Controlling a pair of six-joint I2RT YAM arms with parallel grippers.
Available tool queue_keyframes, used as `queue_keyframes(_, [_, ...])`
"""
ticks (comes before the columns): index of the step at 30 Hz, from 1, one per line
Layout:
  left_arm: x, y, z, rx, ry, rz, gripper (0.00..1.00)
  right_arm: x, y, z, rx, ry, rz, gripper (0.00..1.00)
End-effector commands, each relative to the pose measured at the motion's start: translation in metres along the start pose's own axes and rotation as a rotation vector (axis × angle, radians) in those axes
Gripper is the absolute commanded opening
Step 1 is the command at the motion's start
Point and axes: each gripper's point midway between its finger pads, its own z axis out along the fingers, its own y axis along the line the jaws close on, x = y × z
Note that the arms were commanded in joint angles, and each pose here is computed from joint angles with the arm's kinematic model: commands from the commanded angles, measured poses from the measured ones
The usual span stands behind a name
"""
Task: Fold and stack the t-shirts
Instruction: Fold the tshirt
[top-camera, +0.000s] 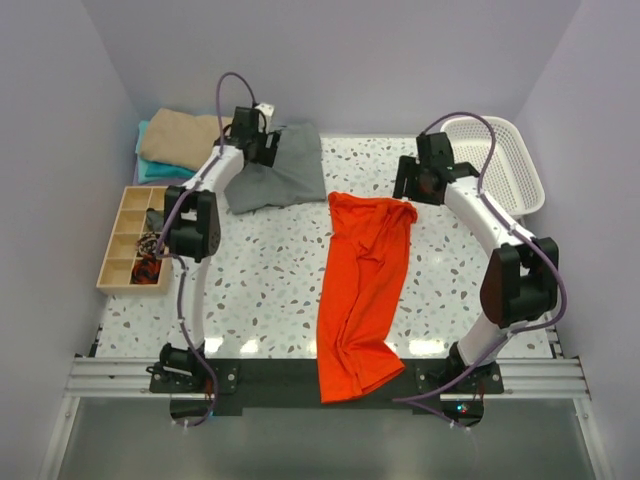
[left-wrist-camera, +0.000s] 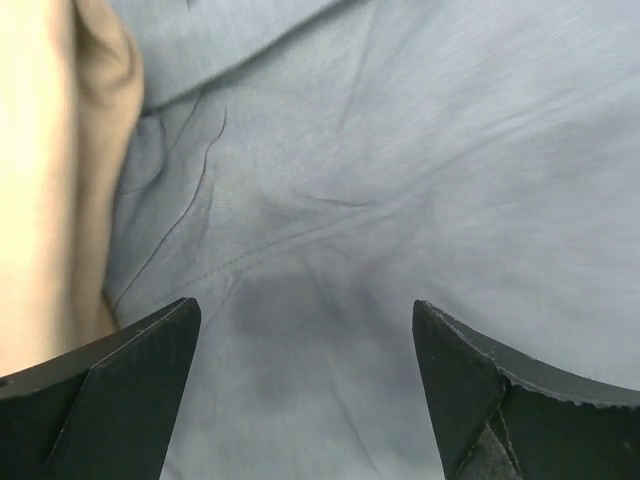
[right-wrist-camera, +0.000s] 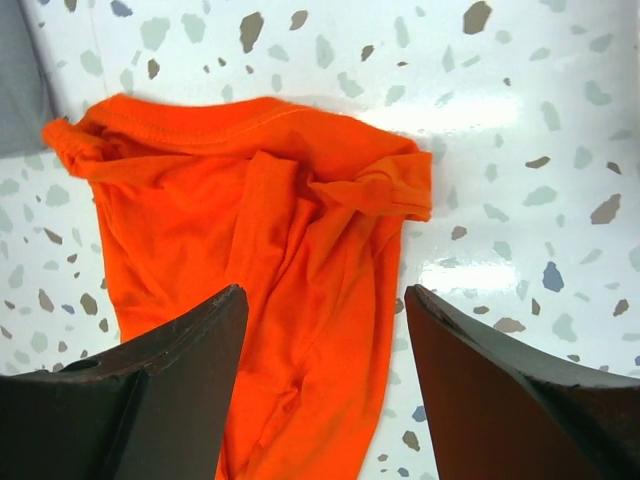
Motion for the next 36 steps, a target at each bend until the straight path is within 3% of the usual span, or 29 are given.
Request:
queue_keyframes(1, [-0.110, -0.045, -0.099, 0.144, -0.260, -0.042, 0.93, 0.010, -0.025, 0.007, 0.057, 0.038, 0.087, 0.69])
queue_keyframes(4, [-0.105, -0.097, -0.118, 0.289, -0.232, -0.061, 0.93, 0.026, -0.026, 0.025, 0.003, 0.089, 0.155, 0.68])
queue_keyframes(9, [-0.058, -0.169, -0.118, 0.554, -0.122, -0.115, 0.94, 0.033, -0.026, 0.046, -0.041, 0.113, 0.196, 0.65])
queue_keyframes(20, [0.018, -0.204, -0.075, 0.645, 0.070, -0.194, 0.94, 0.032, -0.021, 0.085, -0.111, 0.158, 0.250, 0.64])
queue_keyframes(27, [0.019, -0.238, -0.074, 0.827, 0.092, -0.244, 0.94, 0.025, -0.016, 0.101, -0.142, 0.151, 0.235, 0.57])
queue_keyframes(32, [0.006, -0.237, -0.081, 0.809, 0.063, -0.213, 0.98, 0.014, -0.016, 0.099, -0.141, 0.141, 0.203, 0.58])
queue_keyframes(36, [0.016, -0.190, -0.061, 0.514, 0.067, -0.150, 1.00, 0.007, -0.026, 0.096, -0.089, 0.114, 0.171, 0.60])
